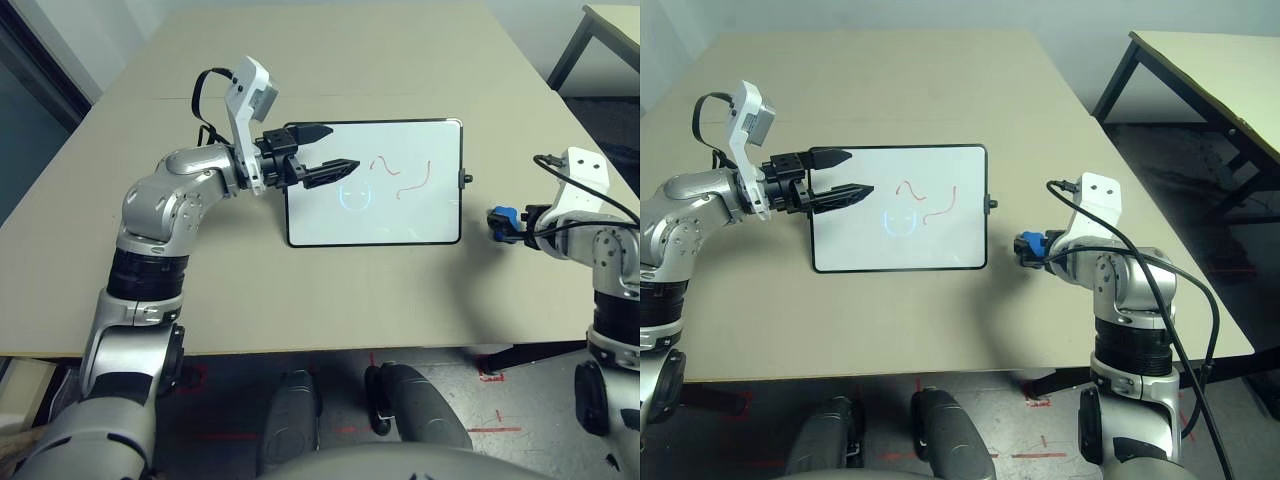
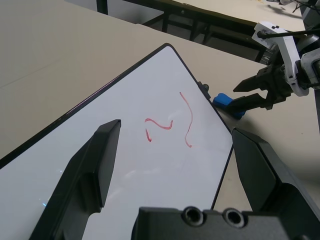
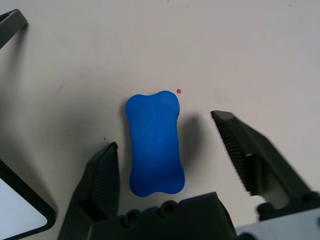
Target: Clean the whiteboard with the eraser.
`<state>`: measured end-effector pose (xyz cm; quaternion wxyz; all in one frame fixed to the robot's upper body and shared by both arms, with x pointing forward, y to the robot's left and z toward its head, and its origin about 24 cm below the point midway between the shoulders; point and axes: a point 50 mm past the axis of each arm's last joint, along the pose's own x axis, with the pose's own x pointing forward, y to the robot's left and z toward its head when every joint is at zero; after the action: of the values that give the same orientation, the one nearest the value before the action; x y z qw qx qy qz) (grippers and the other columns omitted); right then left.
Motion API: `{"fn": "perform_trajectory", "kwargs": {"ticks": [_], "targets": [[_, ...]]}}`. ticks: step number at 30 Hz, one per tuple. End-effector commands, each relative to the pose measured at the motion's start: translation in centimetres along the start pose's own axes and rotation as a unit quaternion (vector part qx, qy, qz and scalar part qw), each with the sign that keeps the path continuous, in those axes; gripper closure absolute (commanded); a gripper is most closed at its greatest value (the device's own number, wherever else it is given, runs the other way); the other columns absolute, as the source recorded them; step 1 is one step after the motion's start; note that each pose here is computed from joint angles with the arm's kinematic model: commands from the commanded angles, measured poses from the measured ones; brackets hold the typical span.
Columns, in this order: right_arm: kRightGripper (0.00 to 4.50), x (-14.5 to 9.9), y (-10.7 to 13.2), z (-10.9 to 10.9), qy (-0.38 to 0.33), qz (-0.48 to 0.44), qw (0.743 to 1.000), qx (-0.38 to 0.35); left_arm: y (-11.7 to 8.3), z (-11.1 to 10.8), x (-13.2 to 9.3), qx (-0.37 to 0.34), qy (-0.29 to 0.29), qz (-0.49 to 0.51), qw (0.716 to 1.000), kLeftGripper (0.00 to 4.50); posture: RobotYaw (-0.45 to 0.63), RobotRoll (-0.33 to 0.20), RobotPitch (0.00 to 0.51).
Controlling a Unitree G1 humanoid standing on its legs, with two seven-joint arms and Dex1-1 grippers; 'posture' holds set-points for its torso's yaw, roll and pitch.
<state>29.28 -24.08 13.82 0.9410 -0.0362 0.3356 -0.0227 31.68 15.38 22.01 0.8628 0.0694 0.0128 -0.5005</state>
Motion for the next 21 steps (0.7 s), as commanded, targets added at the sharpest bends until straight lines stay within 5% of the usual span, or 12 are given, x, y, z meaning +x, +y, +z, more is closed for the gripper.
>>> {"fn": "perform_trajectory", "kwargs": {"ticks": [1, 8, 21], "targets": [[1.52, 0.6, 0.0, -0.8, 0.018, -0.003, 1.000, 0.007, -0.3, -0.3, 0.1, 0.002, 0.008, -0.007, 1.000, 0.00, -0.13, 0.000, 0.137], [3.66, 0.8, -0.1, -1.2, 0.026, -0.003, 1.000, 0.013, -0.2, -0.5, 0.0, 0.001, 0.011, -0.003, 1.000, 0.00, -0.13, 0.000, 0.144], [3.99, 0.6, -0.6, -0.4, 0.005, -0.013, 1.000, 0.020, 0.0, -0.6, 0.0, 0.001, 0.013, -0.001, 1.000, 0.00, -0.14, 0.000, 0.138]]}}
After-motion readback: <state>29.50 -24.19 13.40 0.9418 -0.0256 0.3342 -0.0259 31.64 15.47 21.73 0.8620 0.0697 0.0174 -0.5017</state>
